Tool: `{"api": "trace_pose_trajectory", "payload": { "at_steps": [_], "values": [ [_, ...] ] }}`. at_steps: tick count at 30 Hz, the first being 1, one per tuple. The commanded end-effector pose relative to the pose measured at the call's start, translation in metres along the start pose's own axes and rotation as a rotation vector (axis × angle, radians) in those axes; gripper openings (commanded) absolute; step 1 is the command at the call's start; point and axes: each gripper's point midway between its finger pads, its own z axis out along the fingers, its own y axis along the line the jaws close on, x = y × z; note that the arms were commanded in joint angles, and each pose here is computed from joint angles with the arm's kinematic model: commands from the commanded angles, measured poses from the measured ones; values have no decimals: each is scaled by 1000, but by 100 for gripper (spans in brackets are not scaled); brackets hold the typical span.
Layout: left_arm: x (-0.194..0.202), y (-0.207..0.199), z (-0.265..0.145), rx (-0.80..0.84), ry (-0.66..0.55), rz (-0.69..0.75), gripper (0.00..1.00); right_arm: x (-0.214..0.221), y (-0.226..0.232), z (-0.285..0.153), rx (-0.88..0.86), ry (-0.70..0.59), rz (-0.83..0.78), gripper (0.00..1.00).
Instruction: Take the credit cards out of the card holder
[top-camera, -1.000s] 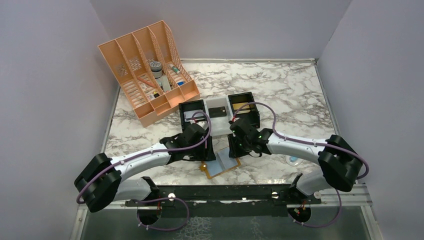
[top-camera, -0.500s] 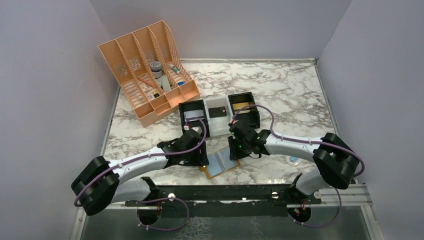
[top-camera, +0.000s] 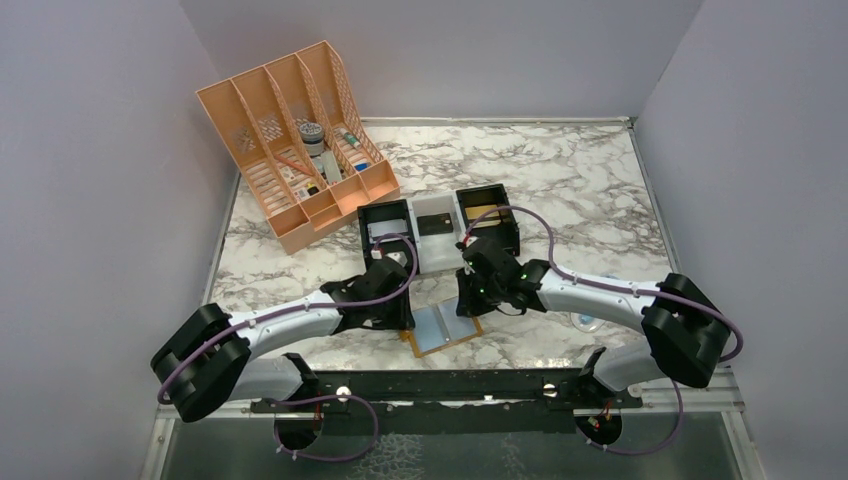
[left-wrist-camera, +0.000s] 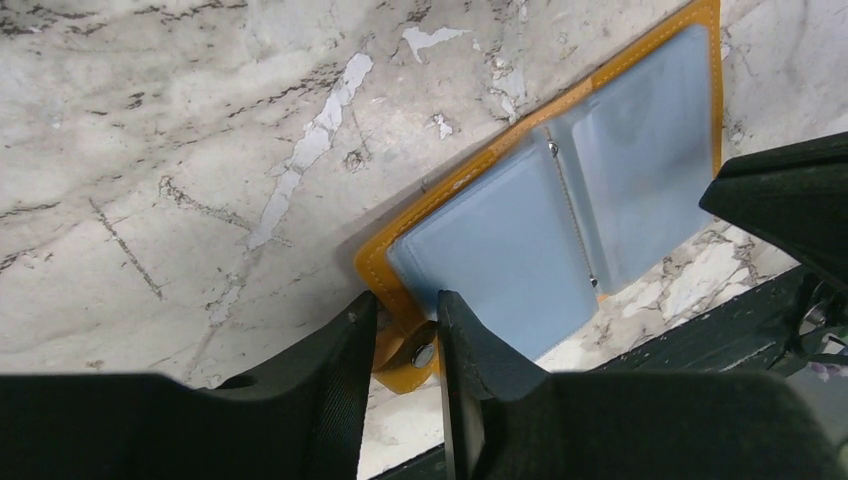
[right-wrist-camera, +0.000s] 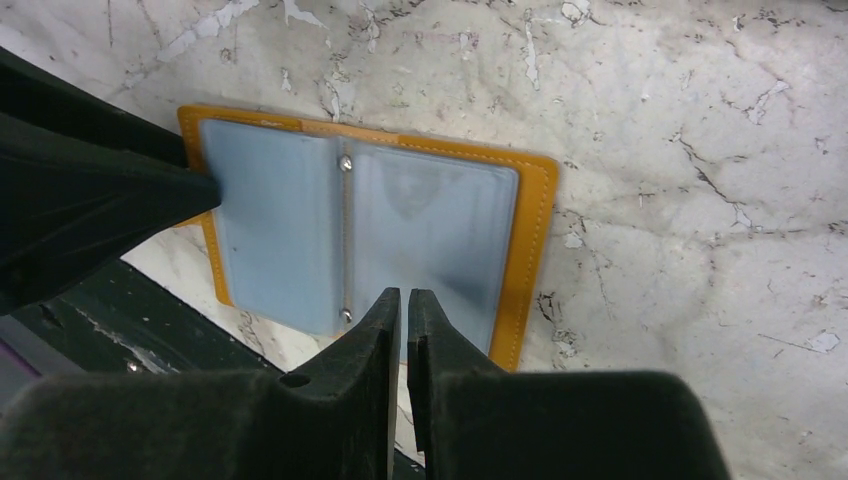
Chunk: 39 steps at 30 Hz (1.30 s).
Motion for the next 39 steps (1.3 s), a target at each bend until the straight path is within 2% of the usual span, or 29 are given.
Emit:
{"api": "trace_pose_trajectory", "payload": {
  "at_steps": [1, 3, 6, 9, 18, 30, 39],
  "values": [
    [-20, -12, 0, 19, -71, 15, 30, -8, 11, -6, -47, -31, 6, 9],
    [-22, -12, 0, 13, -78, 17, 29, -9, 1, -6, 11, -41, 28, 11],
    [-23, -11, -1, 7, -83, 26, 28, -7, -17, -4, 108, -46, 39, 25],
    [-24, -12, 0, 9, -81, 38, 27, -2, -26, 0, 155, -19, 43, 29],
    [-18, -16, 6, 27, -40, 62, 25, 8, -11, 10, 60, 26, 58, 29],
    [-16, -13, 7, 14, -26, 75, 19, -5, -19, -7, 127, -40, 86, 32],
    [-17, -13, 7, 14, -27, 76, 19, 22, -24, 9, 119, 48, 129, 33]
  ]
}}
